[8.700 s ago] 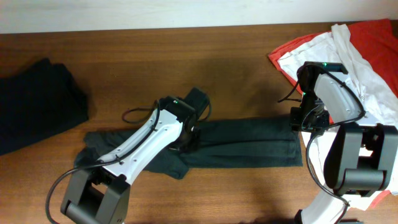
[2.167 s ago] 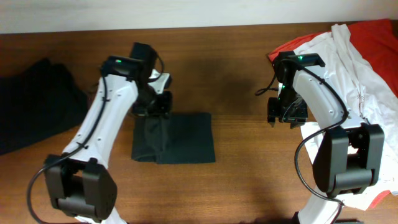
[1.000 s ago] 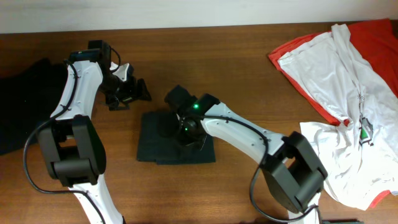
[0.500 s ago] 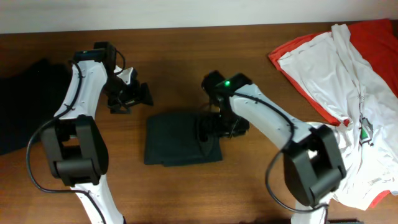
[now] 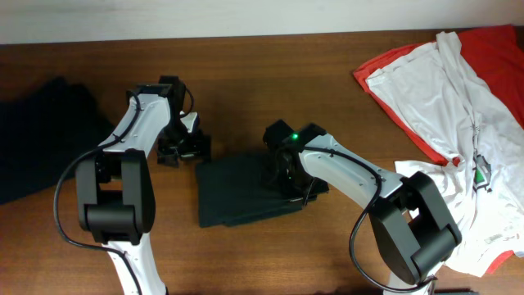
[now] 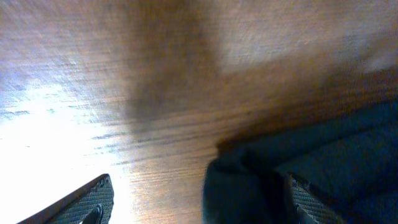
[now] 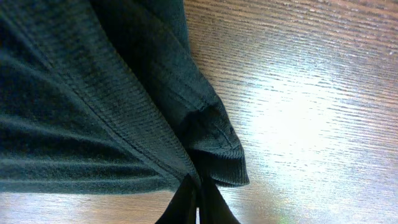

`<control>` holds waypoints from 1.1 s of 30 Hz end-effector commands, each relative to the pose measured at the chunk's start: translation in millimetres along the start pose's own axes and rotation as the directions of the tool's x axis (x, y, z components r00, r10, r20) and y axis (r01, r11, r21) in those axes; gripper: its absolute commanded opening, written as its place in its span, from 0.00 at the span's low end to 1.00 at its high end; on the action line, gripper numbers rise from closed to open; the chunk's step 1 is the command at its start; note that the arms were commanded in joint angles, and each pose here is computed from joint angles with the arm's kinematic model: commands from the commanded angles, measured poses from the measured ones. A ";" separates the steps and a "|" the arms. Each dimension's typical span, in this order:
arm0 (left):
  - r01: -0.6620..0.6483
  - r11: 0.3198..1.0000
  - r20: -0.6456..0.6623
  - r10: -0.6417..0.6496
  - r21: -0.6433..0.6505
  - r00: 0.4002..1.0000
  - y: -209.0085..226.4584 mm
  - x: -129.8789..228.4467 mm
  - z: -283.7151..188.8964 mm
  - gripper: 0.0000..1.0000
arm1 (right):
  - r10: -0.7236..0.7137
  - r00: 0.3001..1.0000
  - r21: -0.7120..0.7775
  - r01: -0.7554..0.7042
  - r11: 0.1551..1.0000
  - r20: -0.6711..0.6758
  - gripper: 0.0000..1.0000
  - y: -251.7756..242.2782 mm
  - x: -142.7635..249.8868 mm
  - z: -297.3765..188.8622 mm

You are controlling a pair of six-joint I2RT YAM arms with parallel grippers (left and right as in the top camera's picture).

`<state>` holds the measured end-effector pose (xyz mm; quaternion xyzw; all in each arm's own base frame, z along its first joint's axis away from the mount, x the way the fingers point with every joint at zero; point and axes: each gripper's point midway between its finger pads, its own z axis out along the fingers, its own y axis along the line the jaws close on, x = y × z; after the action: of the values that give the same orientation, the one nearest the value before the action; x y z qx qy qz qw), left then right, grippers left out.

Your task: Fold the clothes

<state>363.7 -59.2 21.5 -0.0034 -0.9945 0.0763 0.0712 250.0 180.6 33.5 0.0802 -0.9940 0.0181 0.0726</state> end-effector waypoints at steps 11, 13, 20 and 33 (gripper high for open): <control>0.193 0.979 -0.049 -0.197 -0.072 0.979 26.3 55.4 11.0 0.83 | 0.019 1.000 -0.434 -0.017 0.901 0.000 0.25 1.1 -4.8 -52.8; 0.179 0.984 0.154 -0.173 -0.025 0.973 21.7 23.8 -30.5 0.84 | -0.014 1.000 -0.513 0.010 0.858 -0.004 0.43 25.0 -1.6 -58.6; -0.521 0.829 0.308 0.450 0.203 0.838 -97.3 21.2 -40.9 0.78 | -0.027 0.997 -0.503 0.060 0.862 0.073 0.43 65.1 -1.1 -8.8; -0.447 0.867 0.254 0.392 0.220 0.884 -99.0 5.2 20.5 0.99 | 0.221 0.960 -0.171 -0.191 0.966 0.174 0.53 -88.6 -40.4 26.7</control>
<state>344.8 -153.6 17.3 -0.1963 -0.9567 0.2138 -0.0236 306.6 104.0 1.6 -0.0335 -0.9970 -0.0607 -0.0350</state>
